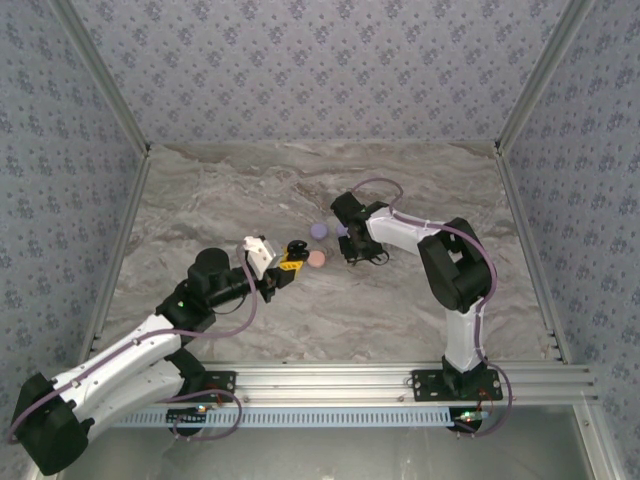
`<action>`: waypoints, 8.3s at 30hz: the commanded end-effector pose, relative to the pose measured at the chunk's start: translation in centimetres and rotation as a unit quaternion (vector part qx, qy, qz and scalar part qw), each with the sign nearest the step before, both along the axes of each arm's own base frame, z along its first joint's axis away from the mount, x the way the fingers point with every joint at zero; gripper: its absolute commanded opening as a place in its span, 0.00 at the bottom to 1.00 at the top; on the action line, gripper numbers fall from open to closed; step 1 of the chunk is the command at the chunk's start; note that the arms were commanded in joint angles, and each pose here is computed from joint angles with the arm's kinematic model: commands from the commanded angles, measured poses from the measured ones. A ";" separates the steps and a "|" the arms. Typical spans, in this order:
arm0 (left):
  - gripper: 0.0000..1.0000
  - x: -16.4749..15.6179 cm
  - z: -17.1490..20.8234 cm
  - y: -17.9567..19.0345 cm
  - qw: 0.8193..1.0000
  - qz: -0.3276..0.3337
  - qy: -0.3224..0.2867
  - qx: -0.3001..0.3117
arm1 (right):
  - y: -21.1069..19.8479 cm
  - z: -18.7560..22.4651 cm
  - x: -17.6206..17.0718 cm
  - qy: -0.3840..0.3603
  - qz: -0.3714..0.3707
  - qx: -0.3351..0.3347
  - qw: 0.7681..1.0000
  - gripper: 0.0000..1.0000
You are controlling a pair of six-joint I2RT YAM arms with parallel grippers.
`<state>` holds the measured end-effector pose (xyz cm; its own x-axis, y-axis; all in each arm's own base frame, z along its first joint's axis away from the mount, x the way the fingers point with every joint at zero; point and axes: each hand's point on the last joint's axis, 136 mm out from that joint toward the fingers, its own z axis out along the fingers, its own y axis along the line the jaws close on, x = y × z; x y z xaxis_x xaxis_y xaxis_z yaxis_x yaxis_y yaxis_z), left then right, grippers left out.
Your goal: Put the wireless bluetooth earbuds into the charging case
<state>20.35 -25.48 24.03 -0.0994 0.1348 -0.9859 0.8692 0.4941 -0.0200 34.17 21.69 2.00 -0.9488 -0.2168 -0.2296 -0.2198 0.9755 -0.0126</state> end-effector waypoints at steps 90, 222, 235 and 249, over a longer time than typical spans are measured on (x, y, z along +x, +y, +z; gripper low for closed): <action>0.03 0.6 1.4 -5.9 0.992 -0.101 0.053 -0.056 | 7.5 22.8 -10.2 -0.364 0.339 0.117 0.860 0.24; 0.00 1.8 7.7 -4.2 0.988 -0.011 -0.112 -0.110 | 2.6 30.4 -9.0 -0.342 0.173 0.348 0.856 0.48; 0.00 1.1 5.5 -2.8 0.994 0.004 -0.075 -0.083 | -5.0 14.8 -4.3 -0.162 0.009 0.113 0.980 0.53; 0.00 0.7 4.8 -1.7 0.995 0.020 -0.066 -0.075 | -4.7 3.5 -0.9 -0.002 0.127 0.062 0.990 0.54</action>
<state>21.27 -27.29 27.58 0.0097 0.0100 -0.9999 0.8519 0.5235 0.0135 33.28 16.56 5.96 -0.8958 -0.3317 -0.2957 -0.3676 0.9271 0.0736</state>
